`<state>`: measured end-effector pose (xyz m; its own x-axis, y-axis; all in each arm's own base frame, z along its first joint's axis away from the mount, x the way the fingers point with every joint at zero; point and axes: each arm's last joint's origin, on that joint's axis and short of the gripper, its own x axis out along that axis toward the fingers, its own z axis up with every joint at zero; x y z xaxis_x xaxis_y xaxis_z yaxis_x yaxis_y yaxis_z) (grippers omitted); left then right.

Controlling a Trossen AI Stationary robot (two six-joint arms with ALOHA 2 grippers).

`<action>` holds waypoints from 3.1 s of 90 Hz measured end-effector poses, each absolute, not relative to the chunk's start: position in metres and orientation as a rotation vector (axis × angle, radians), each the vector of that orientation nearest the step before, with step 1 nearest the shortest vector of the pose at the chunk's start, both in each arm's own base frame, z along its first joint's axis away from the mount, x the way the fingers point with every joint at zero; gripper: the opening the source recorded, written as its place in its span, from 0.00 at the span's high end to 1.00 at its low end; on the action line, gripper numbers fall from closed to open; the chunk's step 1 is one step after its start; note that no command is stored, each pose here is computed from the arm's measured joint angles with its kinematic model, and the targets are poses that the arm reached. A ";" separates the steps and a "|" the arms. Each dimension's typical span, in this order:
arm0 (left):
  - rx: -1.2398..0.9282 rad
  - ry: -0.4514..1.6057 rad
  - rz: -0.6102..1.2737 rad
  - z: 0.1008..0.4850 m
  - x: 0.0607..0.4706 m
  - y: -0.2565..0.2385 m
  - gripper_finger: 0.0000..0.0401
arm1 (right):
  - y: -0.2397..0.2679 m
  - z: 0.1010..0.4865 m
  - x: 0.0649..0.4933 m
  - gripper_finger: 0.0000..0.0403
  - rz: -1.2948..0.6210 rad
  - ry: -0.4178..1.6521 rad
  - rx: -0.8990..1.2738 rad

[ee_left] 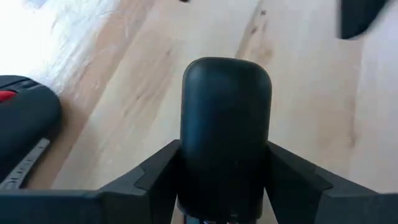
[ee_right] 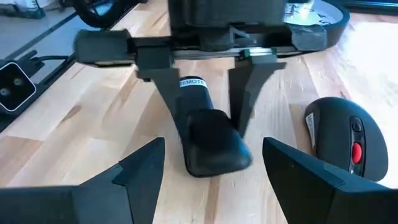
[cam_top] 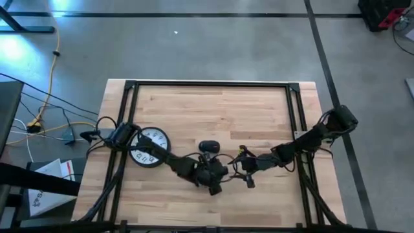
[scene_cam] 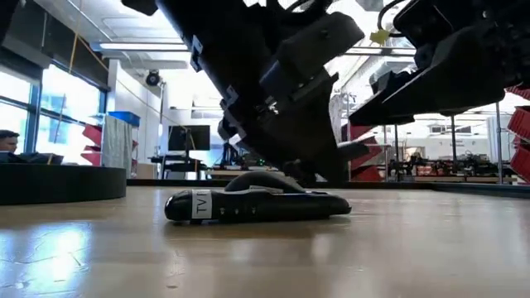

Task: Insert battery
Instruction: Close the black remote battery compartment

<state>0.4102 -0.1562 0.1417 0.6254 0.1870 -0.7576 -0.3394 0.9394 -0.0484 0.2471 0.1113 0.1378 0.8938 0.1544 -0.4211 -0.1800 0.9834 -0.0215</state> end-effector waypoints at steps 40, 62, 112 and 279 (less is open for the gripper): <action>-0.226 0.846 0.316 0.124 0.414 -0.159 0.54 | 0.116 0.140 0.246 0.40 0.180 0.412 -0.028; -0.223 0.855 0.315 0.124 0.414 -0.159 0.54 | 0.116 0.139 0.246 0.40 0.174 0.418 -0.028; -0.193 0.901 0.309 0.132 0.416 -0.160 0.54 | 0.122 0.115 0.279 0.40 0.175 0.500 -0.267; -0.174 0.877 0.273 0.134 0.418 -0.162 0.54 | 0.116 0.108 0.291 0.59 0.260 0.606 -0.257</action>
